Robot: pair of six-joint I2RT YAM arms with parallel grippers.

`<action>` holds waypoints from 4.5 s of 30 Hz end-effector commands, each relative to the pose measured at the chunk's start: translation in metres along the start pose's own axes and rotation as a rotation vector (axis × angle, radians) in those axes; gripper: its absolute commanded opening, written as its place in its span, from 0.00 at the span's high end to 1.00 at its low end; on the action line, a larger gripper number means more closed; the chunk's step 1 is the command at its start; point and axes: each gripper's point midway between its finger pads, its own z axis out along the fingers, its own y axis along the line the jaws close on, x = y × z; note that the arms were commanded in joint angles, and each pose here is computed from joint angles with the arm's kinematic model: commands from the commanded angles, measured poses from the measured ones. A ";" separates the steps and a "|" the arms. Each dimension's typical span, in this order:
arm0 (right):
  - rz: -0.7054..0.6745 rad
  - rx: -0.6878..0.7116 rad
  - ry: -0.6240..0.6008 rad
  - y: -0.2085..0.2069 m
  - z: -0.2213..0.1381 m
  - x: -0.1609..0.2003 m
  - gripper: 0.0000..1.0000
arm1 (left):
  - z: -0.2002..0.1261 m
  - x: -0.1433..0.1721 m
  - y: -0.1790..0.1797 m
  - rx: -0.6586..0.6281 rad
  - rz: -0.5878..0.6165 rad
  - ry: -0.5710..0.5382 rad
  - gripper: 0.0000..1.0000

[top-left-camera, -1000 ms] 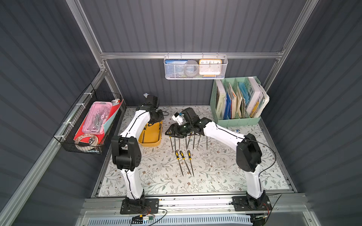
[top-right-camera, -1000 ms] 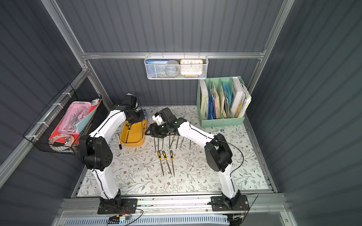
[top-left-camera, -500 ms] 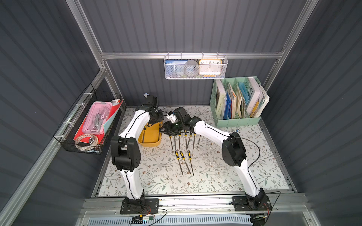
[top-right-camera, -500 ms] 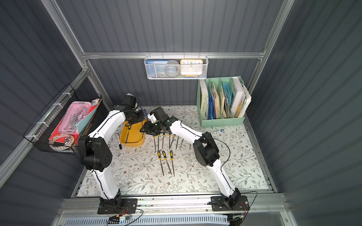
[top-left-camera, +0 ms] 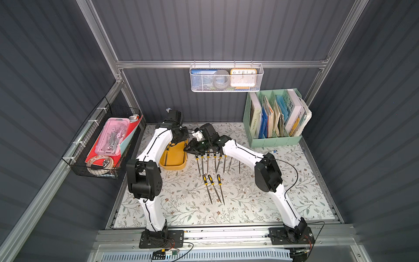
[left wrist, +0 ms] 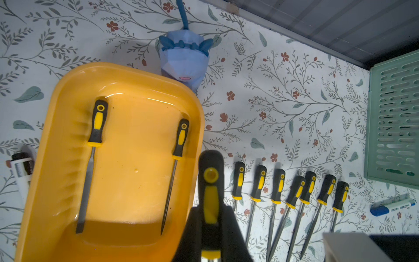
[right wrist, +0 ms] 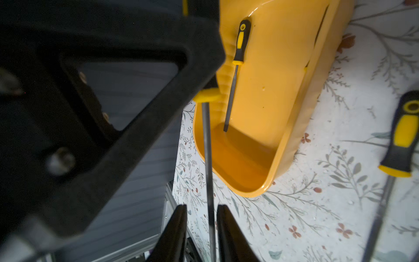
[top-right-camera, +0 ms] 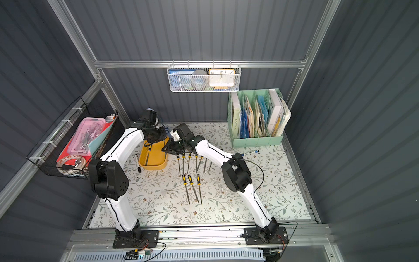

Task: Take the file tool out of the storage box
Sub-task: Pick up the file tool from the storage box, then place the file tool at the center of the board, then pick up the file tool from the storage box.

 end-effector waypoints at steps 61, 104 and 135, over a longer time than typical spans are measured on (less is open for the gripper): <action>0.241 0.239 0.148 -0.175 -0.166 0.231 1.00 | 0.019 0.008 0.048 -0.186 -0.009 0.052 0.23; 0.204 0.322 0.087 -0.166 -0.215 0.198 0.62 | 0.107 -0.001 0.149 -0.519 0.041 0.133 0.36; 0.174 0.336 0.071 -0.154 -0.244 0.188 0.62 | 0.131 0.030 0.146 -0.452 0.033 0.224 1.00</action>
